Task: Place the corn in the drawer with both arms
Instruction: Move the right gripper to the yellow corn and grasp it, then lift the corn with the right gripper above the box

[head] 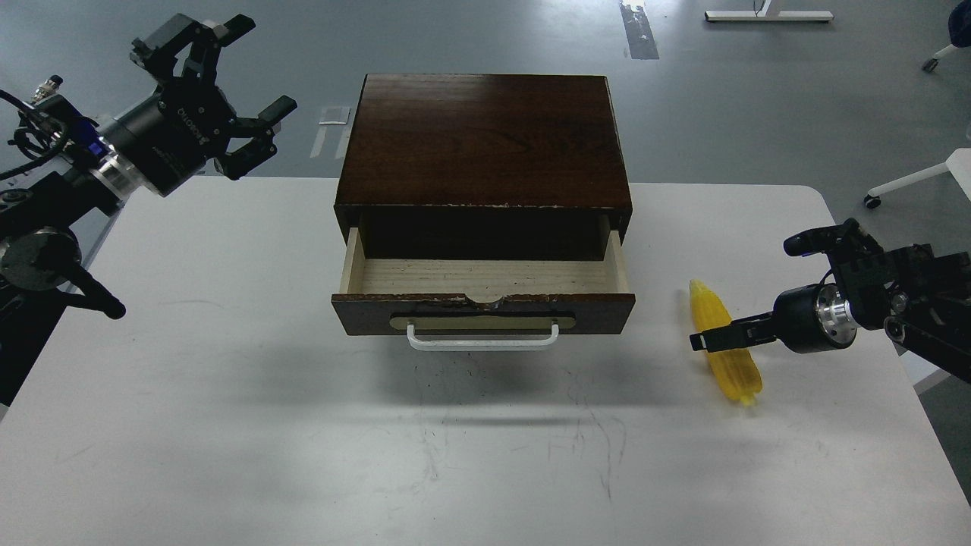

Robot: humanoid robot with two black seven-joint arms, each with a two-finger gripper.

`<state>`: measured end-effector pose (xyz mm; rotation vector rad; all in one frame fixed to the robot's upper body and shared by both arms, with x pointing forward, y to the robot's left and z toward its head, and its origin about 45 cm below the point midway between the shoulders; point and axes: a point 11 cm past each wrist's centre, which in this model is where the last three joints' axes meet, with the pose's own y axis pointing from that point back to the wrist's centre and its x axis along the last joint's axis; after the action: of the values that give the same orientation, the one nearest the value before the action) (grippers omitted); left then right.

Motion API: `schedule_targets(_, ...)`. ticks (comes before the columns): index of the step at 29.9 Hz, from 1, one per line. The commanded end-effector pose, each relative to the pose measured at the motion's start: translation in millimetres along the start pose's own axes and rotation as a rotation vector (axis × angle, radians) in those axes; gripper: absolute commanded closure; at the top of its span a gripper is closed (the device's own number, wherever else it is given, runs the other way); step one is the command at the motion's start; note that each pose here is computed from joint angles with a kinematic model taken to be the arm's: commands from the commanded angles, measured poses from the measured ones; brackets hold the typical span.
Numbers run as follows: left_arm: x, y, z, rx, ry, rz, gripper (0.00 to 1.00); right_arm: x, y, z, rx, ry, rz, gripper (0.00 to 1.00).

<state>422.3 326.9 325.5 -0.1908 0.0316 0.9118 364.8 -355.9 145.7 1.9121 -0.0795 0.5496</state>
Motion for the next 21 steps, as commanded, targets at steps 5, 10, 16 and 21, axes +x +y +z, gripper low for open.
schedule_targets(5,0.6,0.8,0.8,0.001,-0.003,0.001,0.02,-8.5,-6.0,0.0,0.003,-0.008,-0.019,0.17)
schedule_targets(10,1.5,1.6,1.5,0.001,-0.005,0.003,0.02,-10.6,-3.9,2.9,-0.004,-0.01,-0.023,0.56)
schedule_targets(16,2.3,2.4,2.2,0.002,-0.007,0.005,0.02,-7.9,3.2,7.4,-0.015,-0.012,-0.012,0.89)
schedule_targets(21,2.4,2.4,2.3,0.001,-0.006,0.006,0.02,8.6,14.9,7.6,-0.022,-0.003,0.027,1.0)
